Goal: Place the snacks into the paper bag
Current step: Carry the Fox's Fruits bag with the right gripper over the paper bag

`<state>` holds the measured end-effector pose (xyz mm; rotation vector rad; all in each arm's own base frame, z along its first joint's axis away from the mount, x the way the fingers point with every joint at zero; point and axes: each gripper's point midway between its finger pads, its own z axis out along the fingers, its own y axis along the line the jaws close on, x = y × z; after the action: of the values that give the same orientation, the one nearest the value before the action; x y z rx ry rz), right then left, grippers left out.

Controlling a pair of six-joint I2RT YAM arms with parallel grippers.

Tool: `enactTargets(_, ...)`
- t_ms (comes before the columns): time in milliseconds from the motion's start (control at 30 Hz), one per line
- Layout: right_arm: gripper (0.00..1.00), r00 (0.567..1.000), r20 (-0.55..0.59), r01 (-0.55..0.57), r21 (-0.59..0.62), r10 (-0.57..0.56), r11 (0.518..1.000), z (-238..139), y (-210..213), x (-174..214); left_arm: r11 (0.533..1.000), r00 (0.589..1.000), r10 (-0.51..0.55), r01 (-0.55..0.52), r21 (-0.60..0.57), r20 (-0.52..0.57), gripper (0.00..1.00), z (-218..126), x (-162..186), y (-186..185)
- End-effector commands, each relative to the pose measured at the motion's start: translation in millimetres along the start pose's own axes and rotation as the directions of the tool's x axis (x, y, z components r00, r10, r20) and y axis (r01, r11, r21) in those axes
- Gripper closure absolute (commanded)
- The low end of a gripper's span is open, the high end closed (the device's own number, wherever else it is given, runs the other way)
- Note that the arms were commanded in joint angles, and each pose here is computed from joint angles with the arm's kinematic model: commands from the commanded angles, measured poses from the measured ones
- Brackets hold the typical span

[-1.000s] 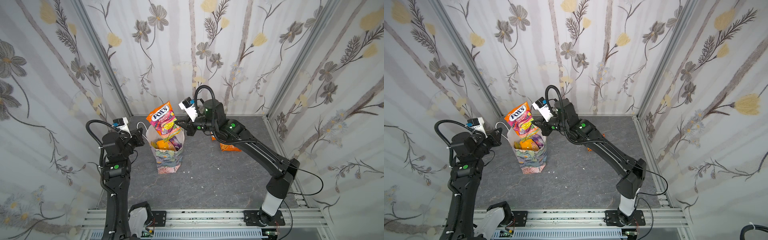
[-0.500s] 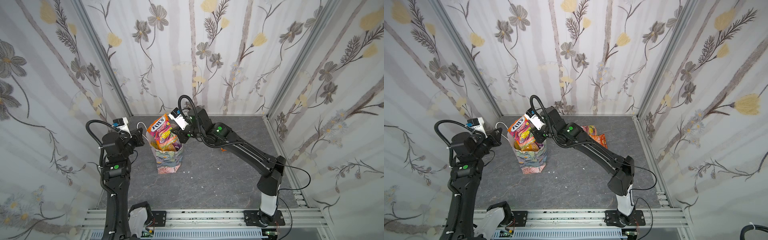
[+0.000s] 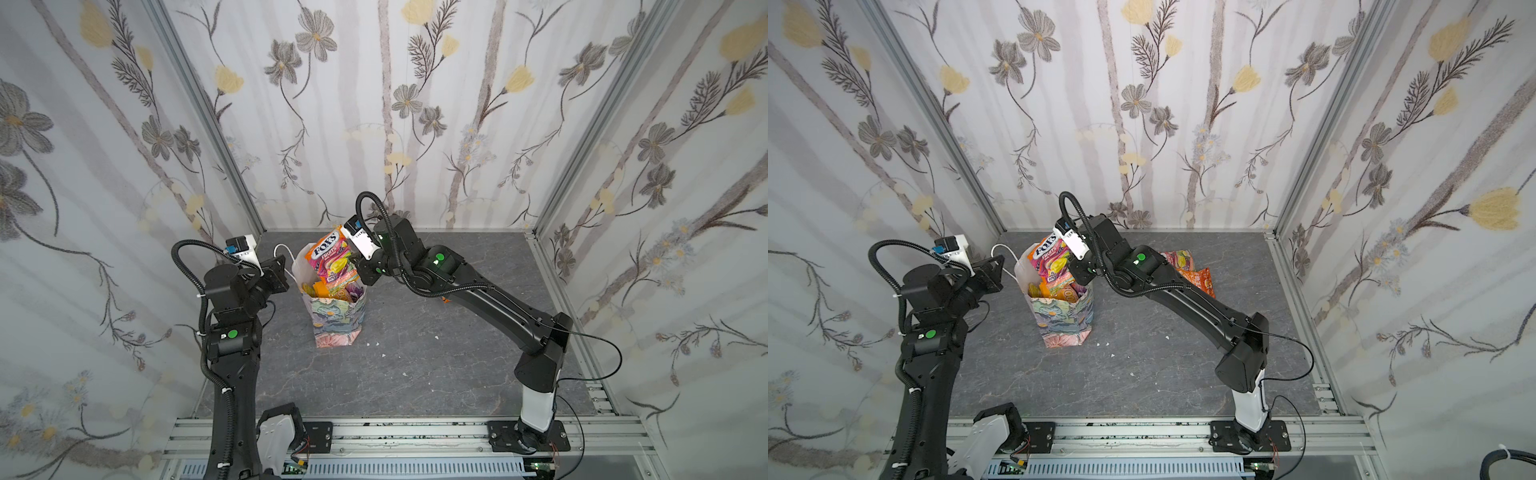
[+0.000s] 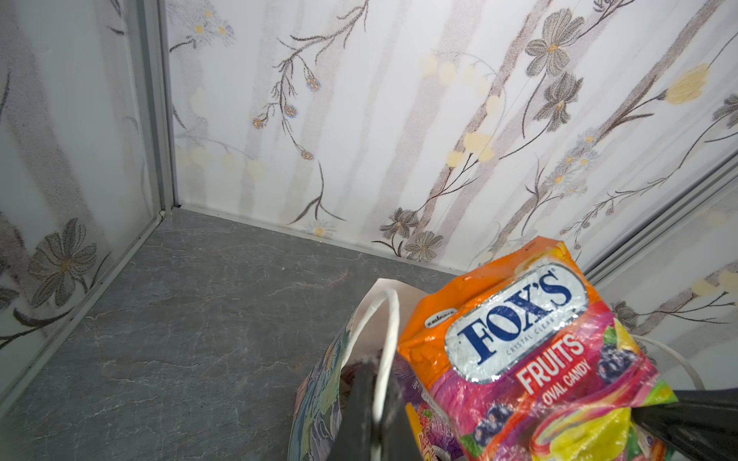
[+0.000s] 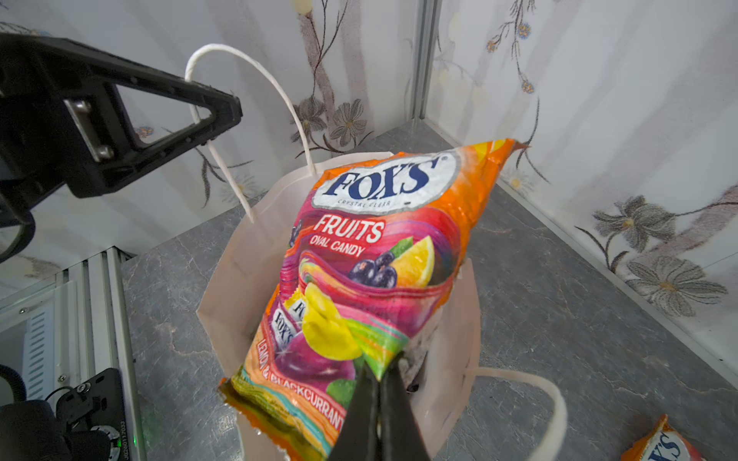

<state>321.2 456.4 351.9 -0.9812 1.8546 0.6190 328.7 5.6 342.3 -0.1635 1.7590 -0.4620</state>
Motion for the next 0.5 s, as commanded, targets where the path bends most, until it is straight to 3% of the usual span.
enactTargets(0,1.00,0.997,0.077,-0.010,0.027,0.008,1.000,-1.3,-5.9,-23.9,1.000,0.999,0.024,-0.024,0.015,0.035,0.95,-1.2,-8.8,-4.0)
enactTargets(233,1.00,0.995,0.097,-0.005,-0.007,0.006,1.000,3.7,0.4,-37.7,1.000,0.999,0.025,-0.025,0.011,0.038,0.94,-2.2,-9.2,-3.6)
enactTargets(467,1.00,0.999,0.021,0.047,-0.028,-0.047,0.998,10.6,6.9,-17.0,1.000,0.999,0.025,-0.026,0.014,0.037,0.94,-2.2,-9.0,-4.3)
